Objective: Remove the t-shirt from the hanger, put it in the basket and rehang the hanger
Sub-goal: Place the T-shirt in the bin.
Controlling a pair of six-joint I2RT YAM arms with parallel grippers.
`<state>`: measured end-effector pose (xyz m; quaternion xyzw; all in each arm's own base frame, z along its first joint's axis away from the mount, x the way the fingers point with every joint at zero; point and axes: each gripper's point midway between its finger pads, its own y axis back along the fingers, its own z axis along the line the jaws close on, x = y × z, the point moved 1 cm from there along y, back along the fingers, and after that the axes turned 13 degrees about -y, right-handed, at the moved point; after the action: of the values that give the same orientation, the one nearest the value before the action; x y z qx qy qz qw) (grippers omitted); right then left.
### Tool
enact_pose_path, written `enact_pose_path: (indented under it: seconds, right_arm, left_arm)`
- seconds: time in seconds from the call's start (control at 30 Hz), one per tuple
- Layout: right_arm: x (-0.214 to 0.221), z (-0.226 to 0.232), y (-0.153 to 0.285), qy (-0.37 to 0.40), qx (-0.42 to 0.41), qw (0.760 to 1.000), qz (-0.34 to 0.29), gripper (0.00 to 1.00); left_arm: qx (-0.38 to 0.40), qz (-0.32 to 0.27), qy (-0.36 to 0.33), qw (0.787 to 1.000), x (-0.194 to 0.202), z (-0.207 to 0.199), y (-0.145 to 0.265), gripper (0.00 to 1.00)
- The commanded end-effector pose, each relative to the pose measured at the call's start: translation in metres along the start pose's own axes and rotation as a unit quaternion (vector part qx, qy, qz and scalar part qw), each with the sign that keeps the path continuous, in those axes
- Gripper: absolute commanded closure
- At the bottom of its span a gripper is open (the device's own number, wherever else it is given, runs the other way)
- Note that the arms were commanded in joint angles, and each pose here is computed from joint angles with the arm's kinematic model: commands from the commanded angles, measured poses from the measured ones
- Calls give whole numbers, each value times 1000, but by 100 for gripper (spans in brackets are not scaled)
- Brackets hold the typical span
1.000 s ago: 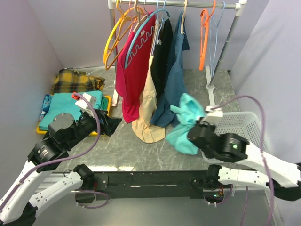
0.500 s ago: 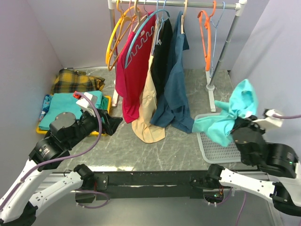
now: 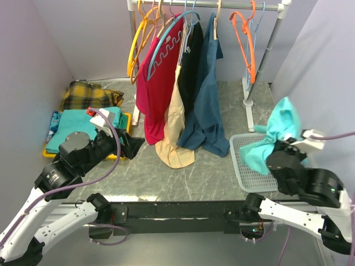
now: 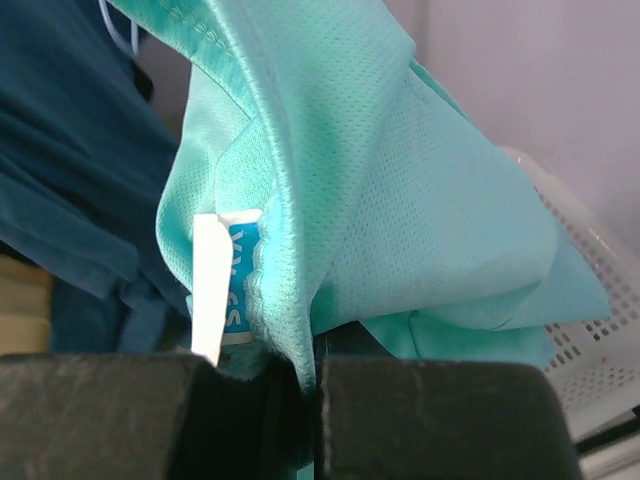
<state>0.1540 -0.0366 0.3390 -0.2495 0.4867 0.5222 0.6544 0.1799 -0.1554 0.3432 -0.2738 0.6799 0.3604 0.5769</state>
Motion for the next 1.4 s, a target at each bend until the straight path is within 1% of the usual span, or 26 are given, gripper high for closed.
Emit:
enact_pose_path:
  seconds: [0.0,0.07,0.13,0.17,0.2,0.23,0.27,0.3,0.33,0.37,0.47,0.6,0.73,0.83,0.93,1.0,1.03,1.07,1.13,1.17,1.23,1.3,1.33,1.37]
  right_arm:
    - [29,0,-4,15,2,1000,26,100]
    - [47,5,-8,33,6,999,38,100]
    - [54,11,-18,56,31,997,37,100]
    - [65,28,-26,40,20,997,58,100]
    - [73,27,-34,80,22,994,73,100]
    - [82,10,-51,75,69,991,84,100]
    - [89,15,-64,59,70,991,97,100]
    - [104,21,-69,44,48,989,133,100]
    - [112,11,-78,32,69,988,138,100]
    - [114,17,-84,13,61,989,135,100]
    - [129,24,-90,-6,55,986,156,100]
    - [146,14,-99,-3,80,983,167,100]
    - [162,11,-112,-18,79,979,187,100]
    - [177,-2,-120,-15,99,973,207,100]
    - [187,-23,-119,-19,150,967,207,100]
    - [192,-33,-119,-25,163,965,204,100]
    - [192,-36,-119,-32,169,964,201,99]
    - [192,-39,-119,-32,177,963,199,93]
    - [192,-47,-120,-38,197,959,199,87]
    - [193,-50,-121,-38,207,957,200,81]
    - [201,-59,-123,-37,233,949,211,76]
    - [206,-67,-124,-36,261,941,212,76]
    - [212,-74,-123,-46,291,931,214,80]
    - [209,-74,-126,-53,299,930,207,82]
  left_arm:
    - [2,-18,2,1000,-10,-1,0,8]
    - [2,-17,2,1000,-10,-1,0,8]
    - [1,-18,3,1000,-10,-1,1,7]
    - [1,-18,3,1000,-10,-1,1,7]
    - [2,-19,4,1000,-11,-1,2,7]
    - [1,-19,4,1000,-11,-1,2,7]
    - [2,-20,5,1000,-11,-1,3,7]
    - [4,-21,6,1000,-12,-2,4,7]
    - [2,-21,6,1000,-11,-2,4,6]
    - [2,-22,8,1000,-12,-1,5,6]
    - [1,-19,7,1000,-11,-1,4,6]
    - [-2,-15,5,1000,-9,0,0,5]
    - [-4,-14,5,1000,-9,0,0,5]
    - [-4,-16,5,1000,-10,0,2,4]
    - [-6,-20,6,1000,-11,1,3,3]
    - [-4,-22,6,1000,-12,0,2,3]
    - [-4,-24,7,1000,-13,1,2,2]
    - [-5,-23,7,1000,-13,1,0,3]
    - [-5,-22,6,1000,-13,1,0,2]
    - [-7,-23,6,1000,-13,1,0,2]
    - [-10,-26,8,1000,-14,2,0,2]
    - [-19,-31,11,999,-15,5,0,2]
    - [-20,-33,13,999,-15,5,0,2]
    - [-25,-36,13,999,-17,7,1,1]
